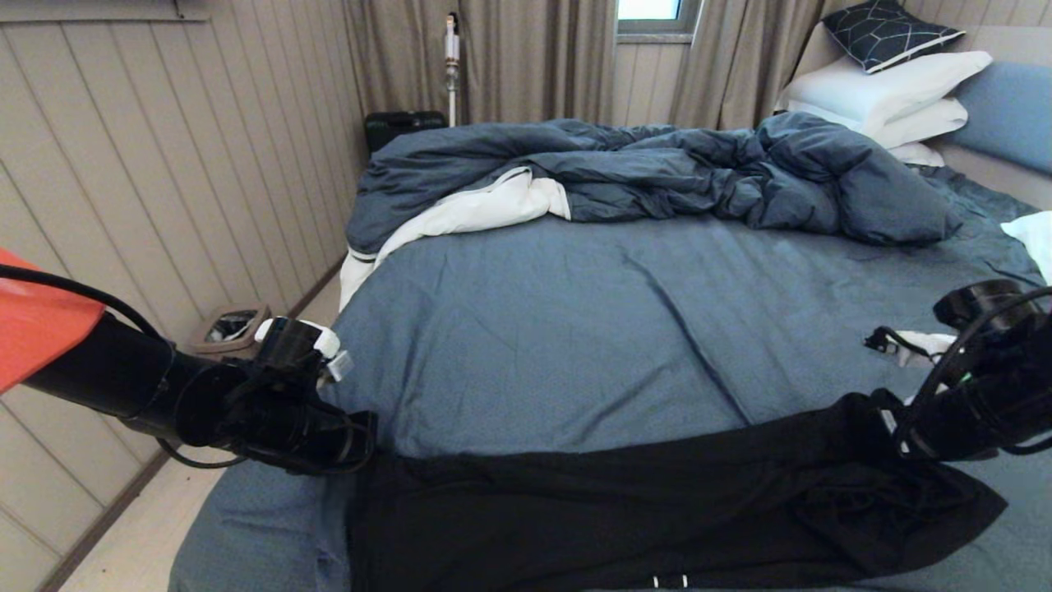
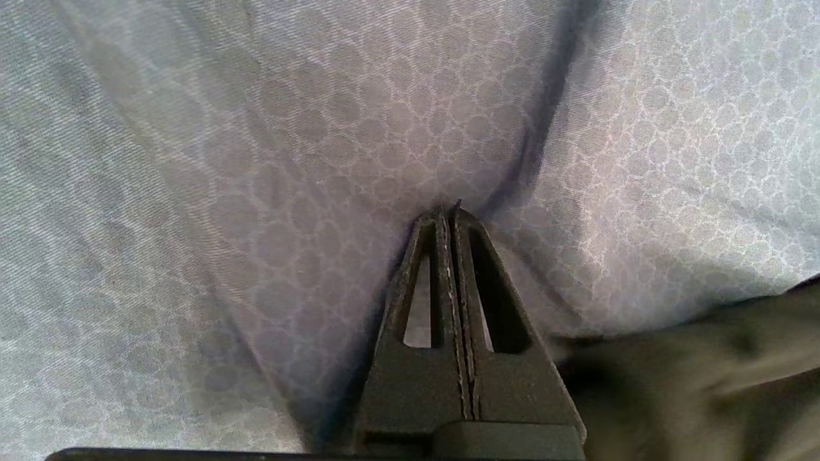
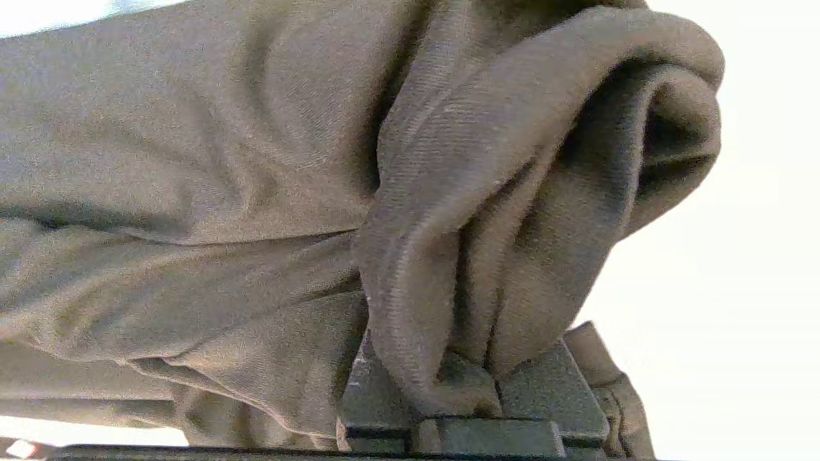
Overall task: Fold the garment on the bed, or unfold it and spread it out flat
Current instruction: Fold the black T-shirt
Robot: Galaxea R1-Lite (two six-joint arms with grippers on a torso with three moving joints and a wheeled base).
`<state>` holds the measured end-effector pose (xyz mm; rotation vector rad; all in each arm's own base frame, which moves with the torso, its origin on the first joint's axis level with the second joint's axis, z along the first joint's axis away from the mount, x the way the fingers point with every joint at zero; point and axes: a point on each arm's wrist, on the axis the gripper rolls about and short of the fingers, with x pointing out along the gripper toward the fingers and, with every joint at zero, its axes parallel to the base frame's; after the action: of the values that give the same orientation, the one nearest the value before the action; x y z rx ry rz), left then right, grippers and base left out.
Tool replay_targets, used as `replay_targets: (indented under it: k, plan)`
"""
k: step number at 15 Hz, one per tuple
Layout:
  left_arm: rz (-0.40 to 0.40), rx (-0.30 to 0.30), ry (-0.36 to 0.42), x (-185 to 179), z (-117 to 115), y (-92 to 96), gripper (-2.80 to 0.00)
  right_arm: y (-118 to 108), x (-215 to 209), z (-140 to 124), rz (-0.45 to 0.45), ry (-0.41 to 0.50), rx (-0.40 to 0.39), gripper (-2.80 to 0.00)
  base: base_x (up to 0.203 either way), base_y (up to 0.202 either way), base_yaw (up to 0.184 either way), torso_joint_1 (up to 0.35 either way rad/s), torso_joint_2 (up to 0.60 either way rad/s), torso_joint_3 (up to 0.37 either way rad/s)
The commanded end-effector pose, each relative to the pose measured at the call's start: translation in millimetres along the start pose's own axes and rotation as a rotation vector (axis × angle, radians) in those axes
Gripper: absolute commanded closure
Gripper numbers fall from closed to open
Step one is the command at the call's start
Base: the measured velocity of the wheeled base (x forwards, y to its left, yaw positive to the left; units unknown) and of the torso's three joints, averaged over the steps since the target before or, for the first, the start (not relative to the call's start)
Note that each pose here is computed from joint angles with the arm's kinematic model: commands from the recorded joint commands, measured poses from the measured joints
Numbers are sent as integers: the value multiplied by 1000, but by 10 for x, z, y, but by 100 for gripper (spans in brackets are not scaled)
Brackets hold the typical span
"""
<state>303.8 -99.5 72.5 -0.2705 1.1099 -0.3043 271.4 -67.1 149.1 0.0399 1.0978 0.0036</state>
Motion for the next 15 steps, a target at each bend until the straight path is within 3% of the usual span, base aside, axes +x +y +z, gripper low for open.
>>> replay_targets:
  k: [1,9,13,15]
  plan:
    - [-1,-2,1,4,-1,0,0,-147,-47,-3,-28,-15,26,0,0,0,0,0,0,0]
    - [-2,-3,3,8,-2,1,0,-1640,-123,-198,-229,-50,301,0,0,0,0,0,0,0]
    - [-1,-3,4,13,-3,2,0,-2068,-335,-116,-296,-106,355,0,0,0,0,0,0,0]
    - [-1,-3,4,13,-3,2,0,-2046,-456,-123,-220,-94,377,0,0,0,0,0,0,0]
